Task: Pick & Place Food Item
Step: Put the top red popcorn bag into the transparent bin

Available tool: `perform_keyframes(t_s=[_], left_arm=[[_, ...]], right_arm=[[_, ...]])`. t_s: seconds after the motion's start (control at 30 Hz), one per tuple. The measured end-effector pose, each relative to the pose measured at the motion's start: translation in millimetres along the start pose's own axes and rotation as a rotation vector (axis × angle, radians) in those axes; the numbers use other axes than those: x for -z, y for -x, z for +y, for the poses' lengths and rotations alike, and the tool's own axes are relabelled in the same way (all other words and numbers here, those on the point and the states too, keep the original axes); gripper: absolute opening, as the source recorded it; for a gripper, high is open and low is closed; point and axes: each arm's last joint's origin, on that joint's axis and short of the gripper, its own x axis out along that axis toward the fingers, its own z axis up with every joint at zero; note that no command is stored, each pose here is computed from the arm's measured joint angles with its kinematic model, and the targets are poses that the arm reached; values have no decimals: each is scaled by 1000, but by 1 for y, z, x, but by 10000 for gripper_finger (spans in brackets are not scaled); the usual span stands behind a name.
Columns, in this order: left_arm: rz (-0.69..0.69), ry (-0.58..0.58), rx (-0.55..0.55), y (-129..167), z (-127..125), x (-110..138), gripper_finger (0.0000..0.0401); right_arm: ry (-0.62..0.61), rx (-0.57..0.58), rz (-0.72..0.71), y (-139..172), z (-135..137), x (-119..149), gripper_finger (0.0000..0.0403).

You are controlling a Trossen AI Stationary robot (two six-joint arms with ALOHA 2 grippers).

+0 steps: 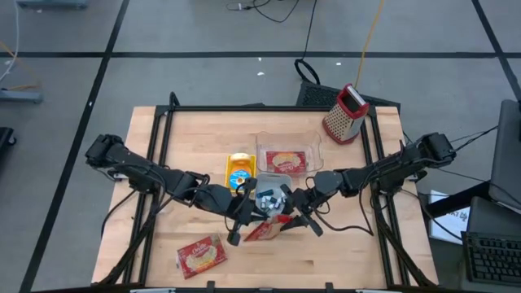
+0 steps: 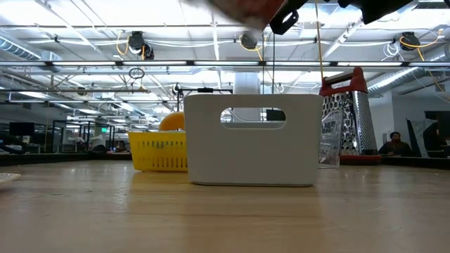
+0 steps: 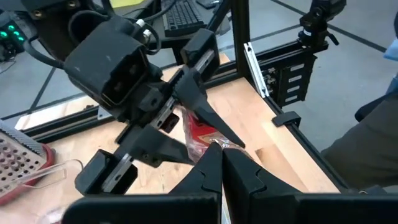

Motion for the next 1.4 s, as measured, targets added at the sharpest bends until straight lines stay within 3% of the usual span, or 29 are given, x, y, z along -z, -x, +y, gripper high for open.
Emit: perform_keyframes(t_s=[0.23,0.37,0.53,0.73,0.83,0.9,1.0,1.13,1.3,1.4], left_arm=[[-2,49,-18,0,0,0,1],[-30,62,-24,11,1,-7,8],[-101,69,-62,50,6,-26,15],[-132,121,-155,80,13,-34,5],[-101,122,-232,83,11,-32,3],[-65,122,-278,82,10,-29,8],[-18,143,-333,75,9,-23,13],[52,147,-388,64,4,-13,7],[102,146,-406,49,1,-4,7],[129,136,-432,37,0,2,15]], right_arm=[[46,-60,-7,0,2,-2,12],[43,-74,-20,3,5,-5,17],[38,-97,5,6,9,-6,10],[10,-48,28,7,7,-4,10],[-3,72,28,12,3,-6,10],[-11,218,-3,19,-3,-11,10],[-26,485,-42,34,-9,-18,10],[47,876,-83,58,-10,-28,9],[28,1342,-91,78,-15,-21,9],[-21,1400,-105,81,-23,-10,13]])
